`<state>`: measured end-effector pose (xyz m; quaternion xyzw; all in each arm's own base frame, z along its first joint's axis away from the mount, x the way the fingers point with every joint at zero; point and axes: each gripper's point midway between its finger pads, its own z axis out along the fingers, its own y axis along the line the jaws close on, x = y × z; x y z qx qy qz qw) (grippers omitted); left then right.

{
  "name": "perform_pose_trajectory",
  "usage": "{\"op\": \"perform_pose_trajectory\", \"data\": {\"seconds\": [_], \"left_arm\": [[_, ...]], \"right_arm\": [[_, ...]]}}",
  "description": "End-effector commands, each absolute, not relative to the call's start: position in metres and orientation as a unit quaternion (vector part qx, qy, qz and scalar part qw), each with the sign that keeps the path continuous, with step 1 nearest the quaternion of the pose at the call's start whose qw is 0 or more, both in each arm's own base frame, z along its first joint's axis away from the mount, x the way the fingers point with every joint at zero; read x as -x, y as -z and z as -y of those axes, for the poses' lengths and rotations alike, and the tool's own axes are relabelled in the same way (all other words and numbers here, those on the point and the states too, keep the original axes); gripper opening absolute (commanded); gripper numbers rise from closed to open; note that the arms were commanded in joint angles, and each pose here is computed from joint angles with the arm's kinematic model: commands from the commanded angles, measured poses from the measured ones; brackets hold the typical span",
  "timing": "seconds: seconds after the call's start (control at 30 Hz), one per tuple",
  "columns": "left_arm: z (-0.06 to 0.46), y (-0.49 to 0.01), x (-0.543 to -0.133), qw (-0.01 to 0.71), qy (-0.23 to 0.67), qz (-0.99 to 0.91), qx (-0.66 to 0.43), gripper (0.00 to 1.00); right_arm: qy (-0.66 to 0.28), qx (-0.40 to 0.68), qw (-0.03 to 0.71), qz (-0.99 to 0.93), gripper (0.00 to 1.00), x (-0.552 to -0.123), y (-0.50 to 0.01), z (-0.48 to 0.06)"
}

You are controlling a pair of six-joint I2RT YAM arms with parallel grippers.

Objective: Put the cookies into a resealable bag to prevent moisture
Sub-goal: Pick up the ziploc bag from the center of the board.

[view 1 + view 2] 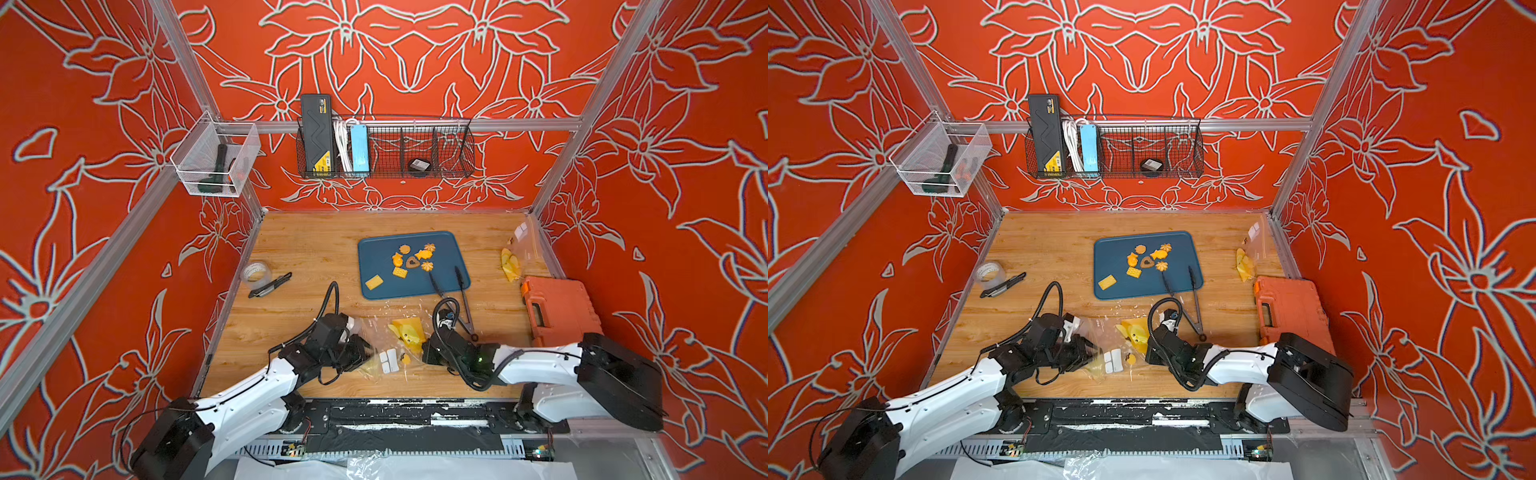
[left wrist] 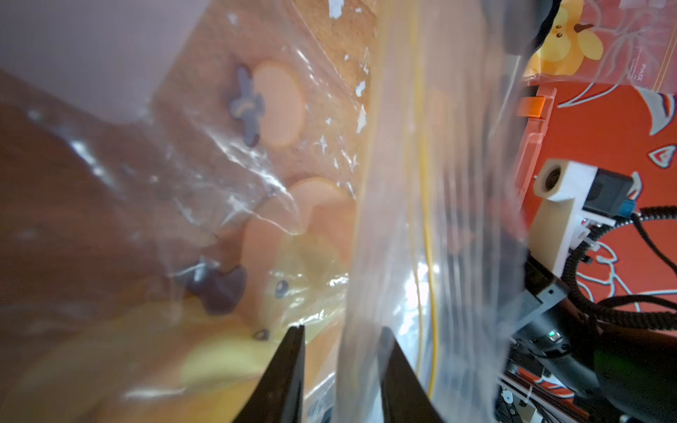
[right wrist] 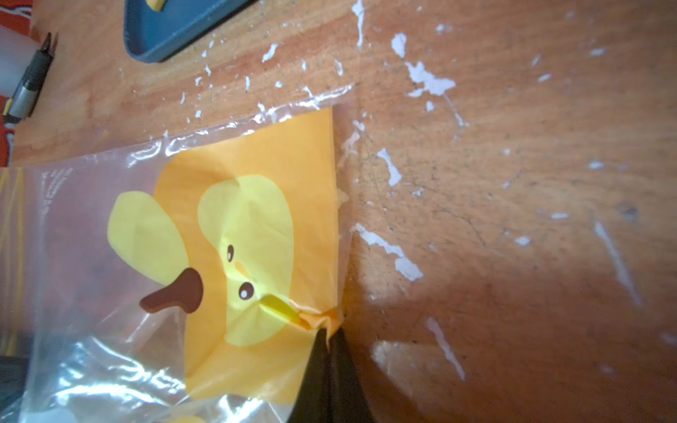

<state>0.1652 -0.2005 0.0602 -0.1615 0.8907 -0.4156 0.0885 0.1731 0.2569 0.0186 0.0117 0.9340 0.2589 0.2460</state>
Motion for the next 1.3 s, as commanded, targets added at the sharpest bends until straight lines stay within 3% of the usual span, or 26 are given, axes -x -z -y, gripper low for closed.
{"op": "perform_pose_trajectory", "data": {"seconds": [0.0,0.53,1.07,1.27], "left_arm": [[0.201,-0.065,-0.168,0.1,0.424,-0.884,0.17,0.32],[0.224,-0.083,-0.171,0.106,0.459,-0.869,0.15,0.18],[0.233,-0.08,-0.161,0.099,0.453,-0.875,0.14,0.13],[0.231,-0.082,-0.163,0.108,0.447,-0.877,0.138,0.04]], "right_arm": [[-0.182,-0.028,0.19,-0.964,0.0,-0.149,0.024,-0.214],[-0.194,-0.094,0.227,-0.95,0.0,-0.158,0.008,-0.19],[-0.199,-0.144,0.223,-0.943,0.0,-0.159,0.014,-0.183],[-0.193,-0.138,0.224,-0.945,0.0,-0.159,0.014,-0.182]]}}
